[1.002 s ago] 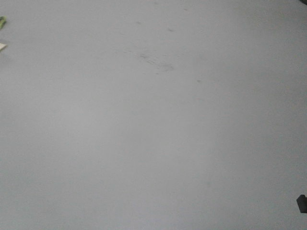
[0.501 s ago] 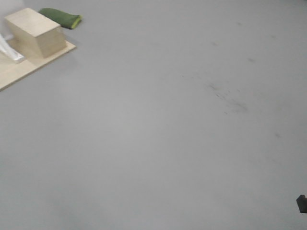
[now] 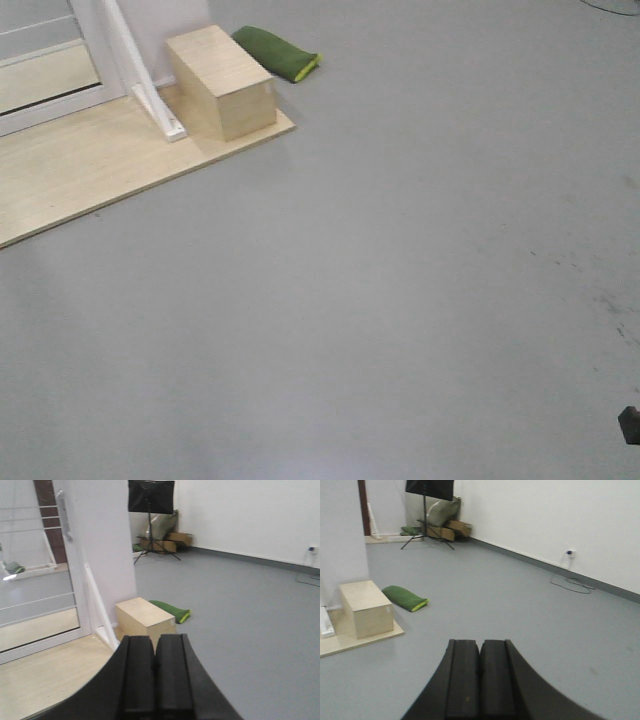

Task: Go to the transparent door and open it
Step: 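Turn and drive the base up to the white-framed glass sliding door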

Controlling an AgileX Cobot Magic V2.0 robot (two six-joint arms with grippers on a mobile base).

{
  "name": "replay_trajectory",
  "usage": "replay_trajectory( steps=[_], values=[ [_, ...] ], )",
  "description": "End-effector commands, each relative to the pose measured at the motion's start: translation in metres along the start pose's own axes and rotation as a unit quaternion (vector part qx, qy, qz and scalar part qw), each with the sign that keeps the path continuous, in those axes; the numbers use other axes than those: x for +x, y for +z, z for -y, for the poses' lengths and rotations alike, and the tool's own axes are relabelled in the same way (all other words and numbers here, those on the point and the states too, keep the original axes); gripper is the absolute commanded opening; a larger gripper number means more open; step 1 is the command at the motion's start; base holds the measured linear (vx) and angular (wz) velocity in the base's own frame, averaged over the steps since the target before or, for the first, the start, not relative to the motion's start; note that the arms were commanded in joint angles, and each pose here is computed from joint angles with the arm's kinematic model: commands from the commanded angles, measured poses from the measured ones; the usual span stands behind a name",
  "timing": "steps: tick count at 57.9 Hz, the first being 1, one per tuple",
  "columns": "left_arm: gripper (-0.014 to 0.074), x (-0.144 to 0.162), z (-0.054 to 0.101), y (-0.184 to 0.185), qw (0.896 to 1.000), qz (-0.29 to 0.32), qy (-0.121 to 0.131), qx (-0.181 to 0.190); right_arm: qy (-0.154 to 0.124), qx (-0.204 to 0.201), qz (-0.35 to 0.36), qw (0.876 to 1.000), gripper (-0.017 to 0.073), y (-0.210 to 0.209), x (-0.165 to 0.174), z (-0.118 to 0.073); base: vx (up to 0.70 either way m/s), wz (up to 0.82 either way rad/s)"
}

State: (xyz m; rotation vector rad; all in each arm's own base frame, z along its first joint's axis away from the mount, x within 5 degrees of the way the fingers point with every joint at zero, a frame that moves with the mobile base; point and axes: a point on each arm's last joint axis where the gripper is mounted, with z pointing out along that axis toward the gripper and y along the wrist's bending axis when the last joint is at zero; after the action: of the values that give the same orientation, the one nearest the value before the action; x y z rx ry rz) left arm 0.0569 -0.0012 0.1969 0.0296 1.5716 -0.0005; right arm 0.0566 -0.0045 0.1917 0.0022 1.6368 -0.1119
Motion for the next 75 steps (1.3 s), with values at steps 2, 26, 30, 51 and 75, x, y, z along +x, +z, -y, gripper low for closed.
replay_trajectory(
  steps=[2,26,30,51,75],
  values=[
    [-0.0006,-0.0026,-0.0002,0.0000,0.999,0.035,-0.007,-0.001,-0.001,0.003,0.046,0.999,-0.0006,-0.0011,-0.0070,0.0003,0.66,0.71],
    [-0.0006,-0.0026,-0.0002,0.0000,0.999,0.035,-0.007,-0.001,-0.002,0.003,0.046,0.999,-0.0006,-0.0011,-0.0069,0.0003,0.65,0.70],
    [-0.0006,-0.0026,-0.0002,0.0000,0.999,0.035,-0.007,-0.001,-0.002,0.003,0.046,0.999,-0.0006,-0.0011,-0.0069,0.0003,0.63,0.50],
    [-0.0006,-0.0026,-0.0002,0.0000,0.999,0.035,-0.007,-0.001,-0.002,0.003,0.046,0.999,-0.0006,-0.0011,-0.0069,0.0003,0.61,0.32],
    [-0.0006,-0.0026,-0.0002,0.0000,0.999,0.035,-0.007,-0.001,-0.002,0.003,0.046,0.999,-0.0006,-0.0011,-0.0069,0.0003,0.57,0.16]
  ],
)
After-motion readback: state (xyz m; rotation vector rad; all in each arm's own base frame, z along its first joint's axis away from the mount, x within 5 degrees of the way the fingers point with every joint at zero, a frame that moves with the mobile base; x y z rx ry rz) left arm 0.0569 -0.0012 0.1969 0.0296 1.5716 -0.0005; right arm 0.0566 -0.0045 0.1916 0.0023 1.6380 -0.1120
